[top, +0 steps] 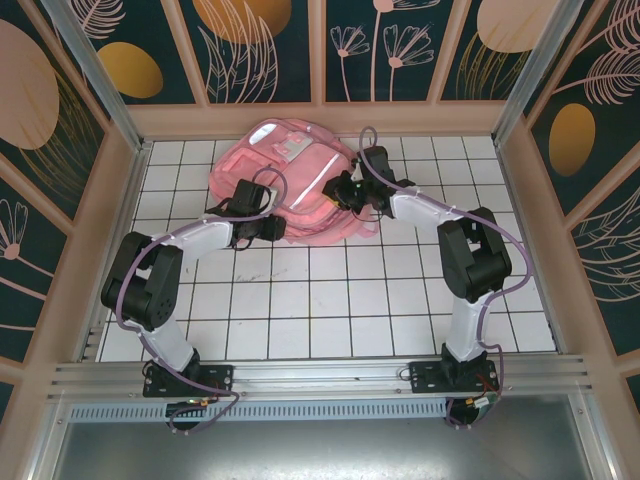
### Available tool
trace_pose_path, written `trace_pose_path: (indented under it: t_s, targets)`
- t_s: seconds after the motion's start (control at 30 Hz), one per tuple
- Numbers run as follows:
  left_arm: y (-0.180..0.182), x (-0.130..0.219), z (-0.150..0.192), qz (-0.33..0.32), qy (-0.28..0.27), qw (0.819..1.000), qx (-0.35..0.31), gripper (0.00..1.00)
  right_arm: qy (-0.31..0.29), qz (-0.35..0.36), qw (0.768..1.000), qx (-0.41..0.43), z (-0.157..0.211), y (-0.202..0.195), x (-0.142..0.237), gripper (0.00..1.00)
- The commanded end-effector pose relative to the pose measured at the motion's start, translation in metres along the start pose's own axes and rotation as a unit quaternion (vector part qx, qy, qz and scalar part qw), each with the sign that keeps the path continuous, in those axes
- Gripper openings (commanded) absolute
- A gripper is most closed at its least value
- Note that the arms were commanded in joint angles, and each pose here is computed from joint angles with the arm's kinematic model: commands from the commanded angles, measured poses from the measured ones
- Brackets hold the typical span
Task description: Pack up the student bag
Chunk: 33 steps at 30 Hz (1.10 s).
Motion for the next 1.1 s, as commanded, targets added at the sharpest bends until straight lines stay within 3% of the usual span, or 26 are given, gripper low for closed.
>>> trace_pose_path:
  t_s: [0.0,0.23,0.43,0.7,1.07]
  targets:
    - [0.0,0.005,-0.02,-0.014,-0.045,0.999,-0.015,0.49,-0.021,-0.042,0.998,0.028,-0.014,0.032,0.01,0.2]
    - [-0.001,0.001,-0.016,-0.006,-0.033,0.999,-0.014,0.17,-0.022,-0.041,0.999,0.027,-0.014,0.031,0.01,0.18]
    - [-0.009,0.018,-0.014,0.018,-0.03,0.999,-0.003,0.03,-0.024,-0.033,0.999,0.027,-0.014,0.029,0.01,0.16]
    - [-0.031,0.038,0.007,0.119,-0.009,0.992,0.038,0.0,-0.042,-0.026,0.998,0.03,-0.019,0.033,0.007,0.12]
    - [-0.078,0.059,0.015,0.266,-0.013,0.962,0.057,0.0,-0.049,-0.046,0.997,0.025,-0.007,0.058,0.001,0.1]
Point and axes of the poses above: each hand's point on the last joint's axis, 136 mm out from that joint toward the fingers, its own x axis back along the fingers, its own y axis along the line the jaws close on, z = x × y, the point moved 4 cm from there along x, back along the fingers, and after that the axes turned 8 degrees about x, right-handed, at the moved point
